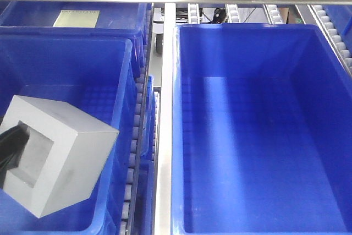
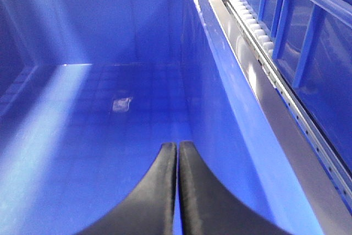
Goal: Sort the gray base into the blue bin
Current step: 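Turn the base to face the empty blue bin on the shelf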
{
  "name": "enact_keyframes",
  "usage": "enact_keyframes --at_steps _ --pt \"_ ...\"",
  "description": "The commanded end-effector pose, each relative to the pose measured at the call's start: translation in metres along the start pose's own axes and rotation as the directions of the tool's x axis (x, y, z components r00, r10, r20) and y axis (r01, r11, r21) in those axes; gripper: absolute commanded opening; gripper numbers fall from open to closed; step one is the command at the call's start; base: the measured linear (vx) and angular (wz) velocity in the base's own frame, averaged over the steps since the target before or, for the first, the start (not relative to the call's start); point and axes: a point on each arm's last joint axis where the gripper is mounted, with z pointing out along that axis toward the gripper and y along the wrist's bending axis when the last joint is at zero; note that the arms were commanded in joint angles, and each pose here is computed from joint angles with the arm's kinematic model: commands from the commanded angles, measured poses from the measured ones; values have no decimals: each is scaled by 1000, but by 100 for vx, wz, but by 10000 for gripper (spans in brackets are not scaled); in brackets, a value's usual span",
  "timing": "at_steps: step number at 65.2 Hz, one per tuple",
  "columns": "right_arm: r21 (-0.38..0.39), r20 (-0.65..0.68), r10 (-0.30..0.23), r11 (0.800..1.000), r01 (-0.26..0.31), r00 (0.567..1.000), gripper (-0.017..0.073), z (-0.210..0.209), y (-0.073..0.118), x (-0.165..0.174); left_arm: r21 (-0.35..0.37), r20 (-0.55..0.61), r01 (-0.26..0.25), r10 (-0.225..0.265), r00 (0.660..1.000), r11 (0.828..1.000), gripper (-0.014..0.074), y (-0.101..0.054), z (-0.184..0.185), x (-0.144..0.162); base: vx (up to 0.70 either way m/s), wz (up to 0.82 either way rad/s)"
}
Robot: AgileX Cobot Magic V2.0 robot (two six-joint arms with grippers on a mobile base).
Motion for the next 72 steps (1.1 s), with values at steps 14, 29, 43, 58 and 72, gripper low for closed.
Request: enact_keyframes --at_steps 14,29,43,58,72 --pt "2 58 -17 1000 17 998 -5 0 0 -5 22 134 17 -19 991 1000 -6 -3 -2 -20 3 3" --pt "2 58 -17 1000 17 998 -5 0 0 -5 22 134 17 -19 991 1000 -6 -3 -2 -20 -1 0" --pt "2 58 -17 1000 17 998 -5 0 0 -5 22 134 17 -19 991 1000 -6 -3 -2 -20 0 0" --pt "2 58 -17 1000 17 998 -5 0 0 -5 22 134 17 -19 991 1000 -6 -3 -2 -20 0 0" --pt "2 58 -17 1000 17 998 -5 0 0 -5 22 134 17 -19 991 1000 -6 -3 -2 -20 0 0"
